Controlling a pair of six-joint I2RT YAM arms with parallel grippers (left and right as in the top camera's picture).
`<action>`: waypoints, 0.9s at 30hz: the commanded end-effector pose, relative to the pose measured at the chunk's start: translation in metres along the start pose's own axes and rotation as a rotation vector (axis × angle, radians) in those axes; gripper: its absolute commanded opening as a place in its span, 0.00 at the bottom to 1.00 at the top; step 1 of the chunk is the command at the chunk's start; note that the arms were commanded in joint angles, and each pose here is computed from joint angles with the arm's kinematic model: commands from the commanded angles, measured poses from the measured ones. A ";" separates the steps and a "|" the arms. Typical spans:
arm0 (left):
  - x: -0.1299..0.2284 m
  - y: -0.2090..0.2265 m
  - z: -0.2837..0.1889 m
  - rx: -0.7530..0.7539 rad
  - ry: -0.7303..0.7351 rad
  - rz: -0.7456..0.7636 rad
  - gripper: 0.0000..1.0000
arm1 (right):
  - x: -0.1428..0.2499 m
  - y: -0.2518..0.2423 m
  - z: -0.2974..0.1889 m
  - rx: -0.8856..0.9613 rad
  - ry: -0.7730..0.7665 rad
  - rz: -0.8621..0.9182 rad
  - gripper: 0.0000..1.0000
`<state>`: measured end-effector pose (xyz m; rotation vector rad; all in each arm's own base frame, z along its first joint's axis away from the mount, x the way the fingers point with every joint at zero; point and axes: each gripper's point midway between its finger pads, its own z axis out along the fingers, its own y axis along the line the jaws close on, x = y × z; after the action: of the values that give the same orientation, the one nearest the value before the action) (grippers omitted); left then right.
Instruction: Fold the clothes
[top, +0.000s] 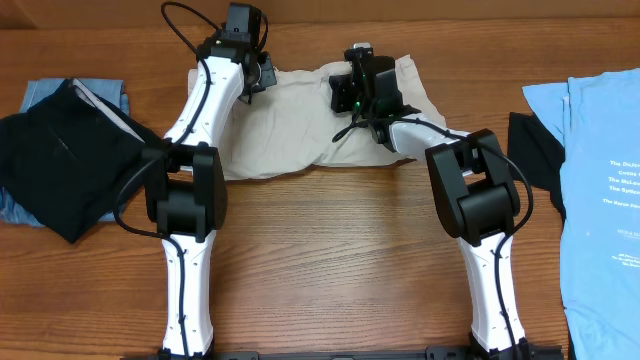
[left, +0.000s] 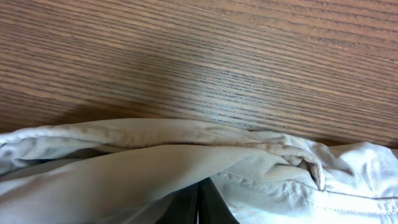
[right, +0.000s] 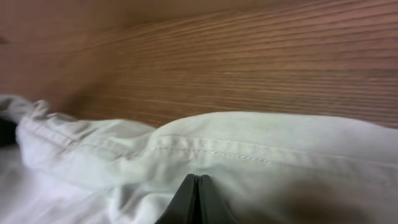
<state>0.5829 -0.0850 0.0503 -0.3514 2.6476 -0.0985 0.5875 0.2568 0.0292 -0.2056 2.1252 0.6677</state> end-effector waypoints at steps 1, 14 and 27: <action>-0.010 0.017 0.005 -0.036 -0.026 -0.006 0.05 | -0.058 0.037 -0.027 -0.100 -0.080 -0.025 0.04; 0.021 0.057 0.078 -0.099 0.056 -0.042 0.09 | -0.028 -0.028 -0.029 0.225 0.006 0.019 0.04; -0.068 0.012 -0.081 0.093 -0.181 -0.010 0.05 | -0.081 -0.003 -0.072 0.165 -0.031 -0.009 0.04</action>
<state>0.6004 -0.0448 0.0515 -0.4090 2.5944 -0.0872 0.5817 0.2081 0.0150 -0.0848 2.2964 0.4462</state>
